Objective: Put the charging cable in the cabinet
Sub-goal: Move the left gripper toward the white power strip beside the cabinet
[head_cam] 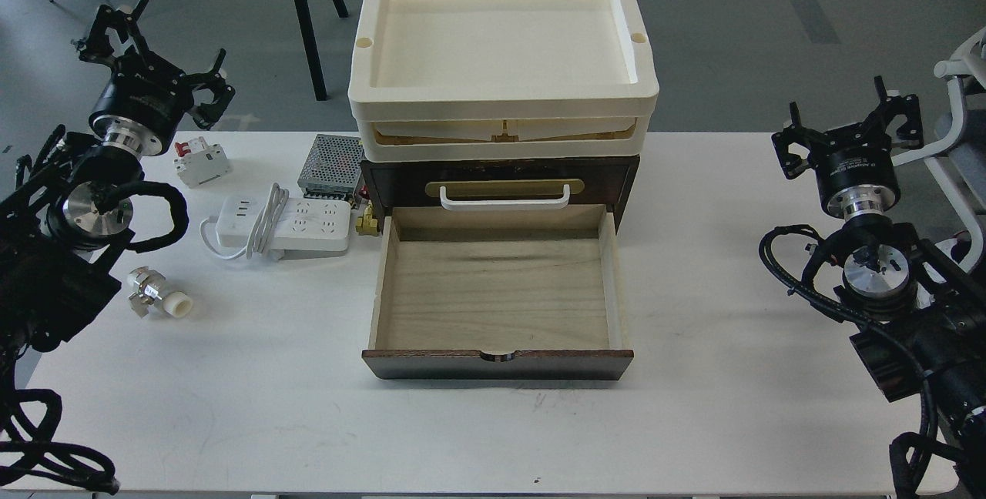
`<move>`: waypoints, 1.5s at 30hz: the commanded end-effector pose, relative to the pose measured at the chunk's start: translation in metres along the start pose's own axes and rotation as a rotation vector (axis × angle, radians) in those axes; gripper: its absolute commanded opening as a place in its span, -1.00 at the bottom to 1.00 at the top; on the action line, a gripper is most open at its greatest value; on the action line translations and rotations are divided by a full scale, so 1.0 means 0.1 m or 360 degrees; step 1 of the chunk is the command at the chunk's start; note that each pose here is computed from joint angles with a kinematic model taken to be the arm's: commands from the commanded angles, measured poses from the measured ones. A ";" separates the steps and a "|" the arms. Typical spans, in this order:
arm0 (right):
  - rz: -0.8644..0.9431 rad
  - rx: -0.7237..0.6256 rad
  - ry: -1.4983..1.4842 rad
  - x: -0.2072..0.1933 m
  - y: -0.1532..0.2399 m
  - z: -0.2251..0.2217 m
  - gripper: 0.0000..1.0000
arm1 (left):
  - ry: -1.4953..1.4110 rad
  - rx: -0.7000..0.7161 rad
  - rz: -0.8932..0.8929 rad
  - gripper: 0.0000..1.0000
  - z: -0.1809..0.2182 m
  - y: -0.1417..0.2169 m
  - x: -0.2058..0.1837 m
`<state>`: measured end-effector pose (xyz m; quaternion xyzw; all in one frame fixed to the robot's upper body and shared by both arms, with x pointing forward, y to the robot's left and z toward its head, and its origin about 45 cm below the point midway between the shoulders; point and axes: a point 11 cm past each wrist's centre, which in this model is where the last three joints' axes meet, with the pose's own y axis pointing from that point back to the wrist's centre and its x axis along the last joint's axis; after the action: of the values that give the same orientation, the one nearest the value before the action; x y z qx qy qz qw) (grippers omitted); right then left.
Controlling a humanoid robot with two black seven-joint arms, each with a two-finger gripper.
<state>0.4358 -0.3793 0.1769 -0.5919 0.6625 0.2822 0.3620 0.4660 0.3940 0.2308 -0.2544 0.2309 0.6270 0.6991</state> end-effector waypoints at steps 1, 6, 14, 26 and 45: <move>0.0003 -0.0008 0.0007 0.00 0.00 0.01 1.00 | 0.0000 -0.0007 -0.0003 1.00 0.01 0.00 0.00; 0.0002 -0.0015 0.0013 0.00 0.01 0.02 1.00 | -0.0007 -0.0022 0.0005 1.00 0.06 0.01 0.02; 0.0001 -0.0019 0.0016 0.00 0.01 0.03 1.00 | -0.0204 0.0009 -0.0150 0.99 0.44 0.06 -0.15; 0.0002 -0.0025 0.0021 0.01 0.01 0.04 1.00 | -0.1752 0.0371 -0.0821 0.98 0.86 0.11 -1.15; -0.0010 -0.0058 0.0047 -0.01 0.02 0.09 1.00 | -0.3325 0.0948 -0.1061 0.83 -0.46 0.57 -0.18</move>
<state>0.4349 -0.3745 0.1728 -0.5993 0.6628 0.2838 0.3479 0.4092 0.3620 0.2279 0.5085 -0.4162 0.2548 0.7094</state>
